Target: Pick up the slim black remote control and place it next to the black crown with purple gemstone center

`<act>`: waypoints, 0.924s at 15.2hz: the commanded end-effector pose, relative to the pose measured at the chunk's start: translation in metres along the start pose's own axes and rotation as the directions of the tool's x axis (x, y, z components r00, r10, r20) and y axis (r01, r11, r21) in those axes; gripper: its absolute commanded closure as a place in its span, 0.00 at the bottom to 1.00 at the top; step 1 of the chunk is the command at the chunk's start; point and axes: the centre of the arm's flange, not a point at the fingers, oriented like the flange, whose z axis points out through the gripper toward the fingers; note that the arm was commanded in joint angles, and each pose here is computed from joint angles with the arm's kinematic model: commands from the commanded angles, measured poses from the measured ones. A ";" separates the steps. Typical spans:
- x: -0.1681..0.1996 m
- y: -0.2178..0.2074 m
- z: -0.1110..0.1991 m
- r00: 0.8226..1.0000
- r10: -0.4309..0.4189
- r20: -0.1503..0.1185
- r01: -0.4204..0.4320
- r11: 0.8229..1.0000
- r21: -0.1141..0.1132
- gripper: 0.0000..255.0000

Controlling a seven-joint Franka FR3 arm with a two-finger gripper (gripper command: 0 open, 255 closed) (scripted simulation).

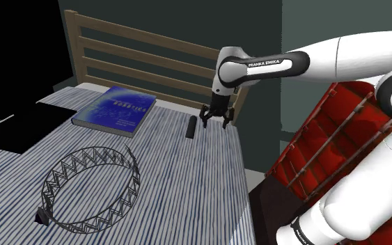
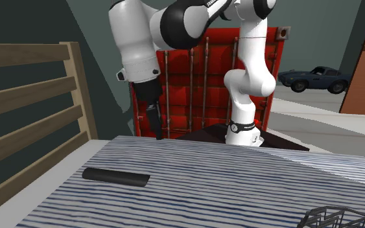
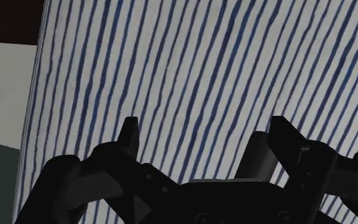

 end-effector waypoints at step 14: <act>0.136 -0.048 0.050 0.961 0.276 0.035 -0.278 0.954 0.111 0.00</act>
